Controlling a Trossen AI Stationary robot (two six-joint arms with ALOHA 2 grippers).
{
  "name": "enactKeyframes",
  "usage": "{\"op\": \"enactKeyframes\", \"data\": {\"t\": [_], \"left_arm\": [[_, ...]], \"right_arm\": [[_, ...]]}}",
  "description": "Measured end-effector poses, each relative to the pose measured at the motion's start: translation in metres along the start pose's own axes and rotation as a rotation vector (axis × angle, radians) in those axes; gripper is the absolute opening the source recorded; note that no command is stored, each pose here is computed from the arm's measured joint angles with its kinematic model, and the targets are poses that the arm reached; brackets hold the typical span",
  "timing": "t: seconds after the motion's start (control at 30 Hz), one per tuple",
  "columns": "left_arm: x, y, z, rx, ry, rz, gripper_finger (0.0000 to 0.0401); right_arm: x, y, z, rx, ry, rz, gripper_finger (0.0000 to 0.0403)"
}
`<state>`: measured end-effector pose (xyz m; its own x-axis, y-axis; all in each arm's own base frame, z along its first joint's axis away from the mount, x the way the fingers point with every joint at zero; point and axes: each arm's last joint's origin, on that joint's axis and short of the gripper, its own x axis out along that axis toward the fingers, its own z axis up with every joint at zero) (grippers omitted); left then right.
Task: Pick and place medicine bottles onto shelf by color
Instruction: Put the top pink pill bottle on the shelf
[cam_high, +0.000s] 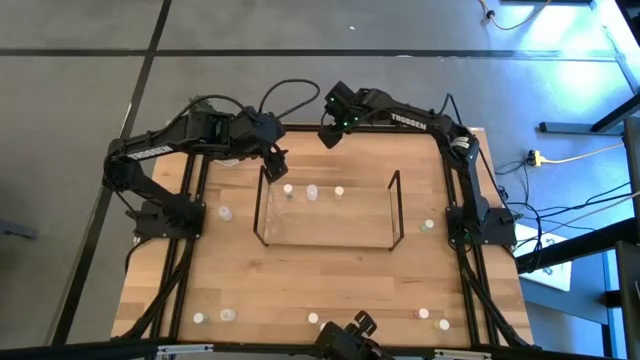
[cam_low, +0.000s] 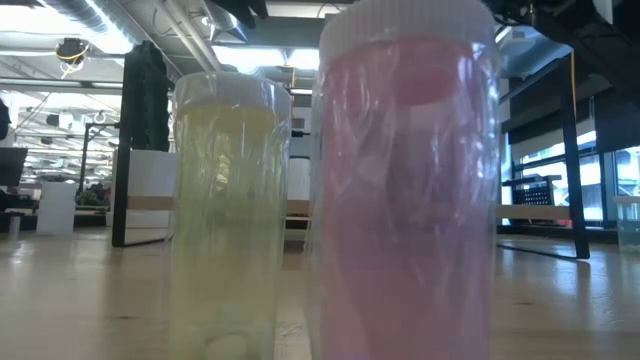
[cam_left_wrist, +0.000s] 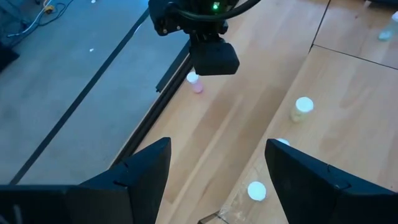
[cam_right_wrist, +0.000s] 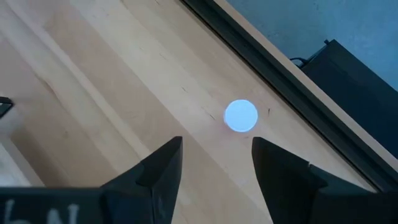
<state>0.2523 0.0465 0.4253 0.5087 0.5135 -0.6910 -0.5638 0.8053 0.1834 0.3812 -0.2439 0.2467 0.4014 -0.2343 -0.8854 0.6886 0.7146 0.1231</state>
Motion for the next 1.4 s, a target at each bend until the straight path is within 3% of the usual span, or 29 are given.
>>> {"op": "enactKeyframes", "data": {"t": [1.4], "left_arm": [[-0.0001, 0.0000, 0.0000, 0.000, 0.000, -0.002, 0.0255]], "right_arm": [[-0.0008, 0.0068, 0.0067, 0.016, -0.080, 0.024, 0.0207]]}}
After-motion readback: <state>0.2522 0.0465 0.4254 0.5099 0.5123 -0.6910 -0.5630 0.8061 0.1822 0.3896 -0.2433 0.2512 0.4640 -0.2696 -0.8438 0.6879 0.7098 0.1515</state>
